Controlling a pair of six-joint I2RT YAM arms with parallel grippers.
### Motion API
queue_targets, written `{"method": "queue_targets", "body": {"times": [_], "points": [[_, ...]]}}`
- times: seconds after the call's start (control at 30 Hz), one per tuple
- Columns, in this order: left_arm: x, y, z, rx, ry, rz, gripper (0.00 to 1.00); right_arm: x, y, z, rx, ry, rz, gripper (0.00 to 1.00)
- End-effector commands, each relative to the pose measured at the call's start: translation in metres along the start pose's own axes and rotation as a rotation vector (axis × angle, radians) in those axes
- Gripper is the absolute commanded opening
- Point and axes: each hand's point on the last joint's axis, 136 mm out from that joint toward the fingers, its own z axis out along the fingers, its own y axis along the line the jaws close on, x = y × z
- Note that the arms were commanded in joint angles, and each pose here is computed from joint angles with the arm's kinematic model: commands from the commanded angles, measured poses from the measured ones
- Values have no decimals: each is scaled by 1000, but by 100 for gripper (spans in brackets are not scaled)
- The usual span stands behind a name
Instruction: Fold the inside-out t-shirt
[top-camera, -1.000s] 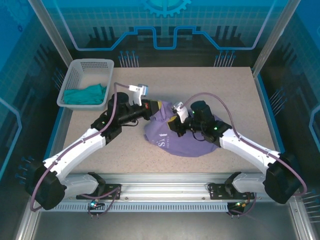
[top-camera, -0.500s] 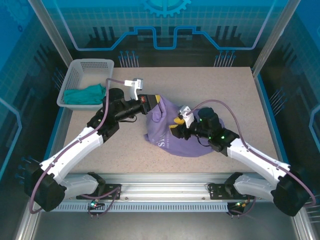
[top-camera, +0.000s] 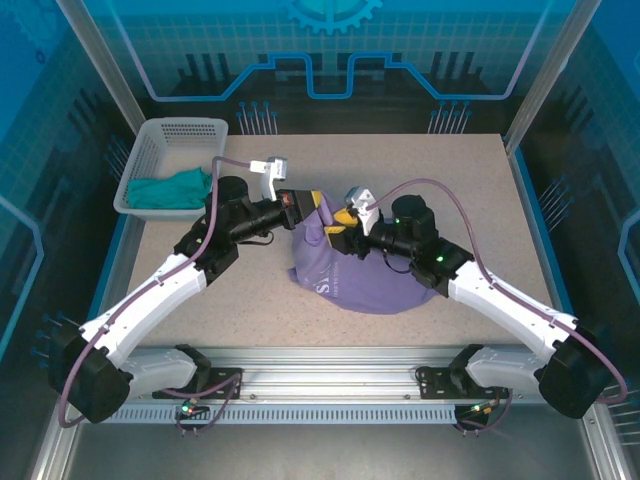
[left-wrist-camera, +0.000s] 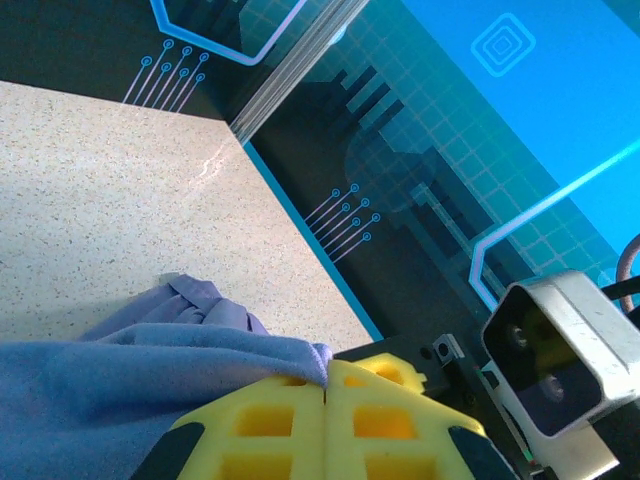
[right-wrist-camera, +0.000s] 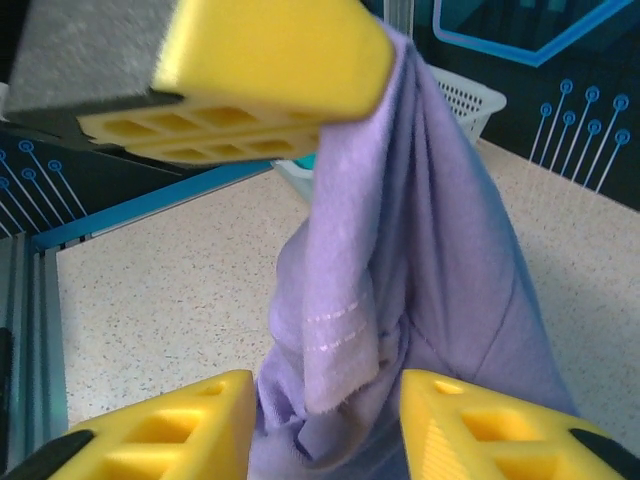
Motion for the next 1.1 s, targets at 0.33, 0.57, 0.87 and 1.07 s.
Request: {"method": "queue_targets", "body": {"times": [0.33,0.57,0.87,1.07], "points": [[-3,-1,-3,-3,-10,24,0,-26,12,-1,-51,-49,-33,6],[1,25,2,-109,-11,37,0,-40,24,-4,-120,-36,4,1],[11,66,-23,-311,-47,134,30,-49,10,1,-142,-25,203,0],[35,67,-40,-292,-10,128,57,-52,-6,6,-140,-33,318,0]]}}
